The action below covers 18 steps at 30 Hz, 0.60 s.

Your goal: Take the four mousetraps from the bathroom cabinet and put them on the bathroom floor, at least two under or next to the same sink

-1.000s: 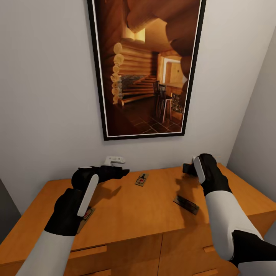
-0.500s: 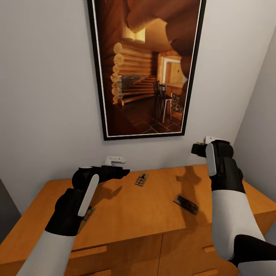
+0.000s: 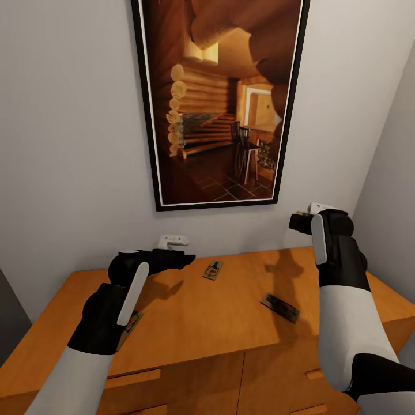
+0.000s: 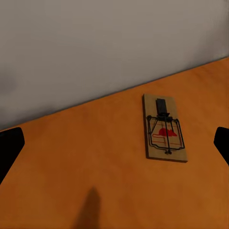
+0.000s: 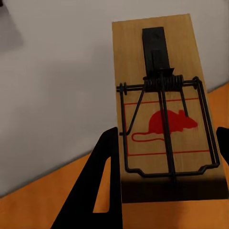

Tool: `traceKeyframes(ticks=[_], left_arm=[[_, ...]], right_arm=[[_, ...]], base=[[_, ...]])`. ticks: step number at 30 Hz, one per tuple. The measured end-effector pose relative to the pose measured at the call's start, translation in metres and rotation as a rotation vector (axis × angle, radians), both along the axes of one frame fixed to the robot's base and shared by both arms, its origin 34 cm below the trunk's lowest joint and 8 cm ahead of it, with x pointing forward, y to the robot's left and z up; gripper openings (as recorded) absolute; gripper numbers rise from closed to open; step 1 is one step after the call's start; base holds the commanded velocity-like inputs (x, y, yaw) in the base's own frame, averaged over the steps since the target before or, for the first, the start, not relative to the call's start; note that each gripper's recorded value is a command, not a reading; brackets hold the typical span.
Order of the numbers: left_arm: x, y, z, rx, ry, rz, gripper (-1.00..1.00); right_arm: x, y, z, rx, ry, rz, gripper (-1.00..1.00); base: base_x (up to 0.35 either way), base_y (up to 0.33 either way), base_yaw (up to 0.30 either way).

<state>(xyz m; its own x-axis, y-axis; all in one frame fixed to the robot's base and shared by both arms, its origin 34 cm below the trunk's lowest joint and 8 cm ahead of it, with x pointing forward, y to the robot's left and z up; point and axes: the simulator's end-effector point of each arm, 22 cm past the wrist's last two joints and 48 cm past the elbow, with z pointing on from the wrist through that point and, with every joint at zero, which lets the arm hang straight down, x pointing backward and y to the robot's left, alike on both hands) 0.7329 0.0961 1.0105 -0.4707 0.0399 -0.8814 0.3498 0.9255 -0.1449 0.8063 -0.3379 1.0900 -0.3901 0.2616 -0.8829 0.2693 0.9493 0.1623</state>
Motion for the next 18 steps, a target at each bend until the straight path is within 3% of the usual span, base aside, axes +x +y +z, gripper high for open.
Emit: traceKeyframes(ticks=[7,16,18], left_arm=[[0.000,0.000,0.000,0.000,0.000,0.000,1.00],[0.000,0.000,0.000,0.000,0.000,0.000,1.00],[-0.001,0.000,-0.006,-0.016,0.019,-0.006,1.00]], right_arm=[[0.000,-0.001,-0.005,0.000,0.011,0.001,-1.00],[-0.002,-0.018,-0.006,-0.008,0.013,-0.015,-1.00],[-0.005,-0.028,-0.018,-0.016,0.035,-0.041,-1.00]], base=[[0.000,0.000,0.000],[0.000,0.000,0.000],[0.000,0.000,0.000]])
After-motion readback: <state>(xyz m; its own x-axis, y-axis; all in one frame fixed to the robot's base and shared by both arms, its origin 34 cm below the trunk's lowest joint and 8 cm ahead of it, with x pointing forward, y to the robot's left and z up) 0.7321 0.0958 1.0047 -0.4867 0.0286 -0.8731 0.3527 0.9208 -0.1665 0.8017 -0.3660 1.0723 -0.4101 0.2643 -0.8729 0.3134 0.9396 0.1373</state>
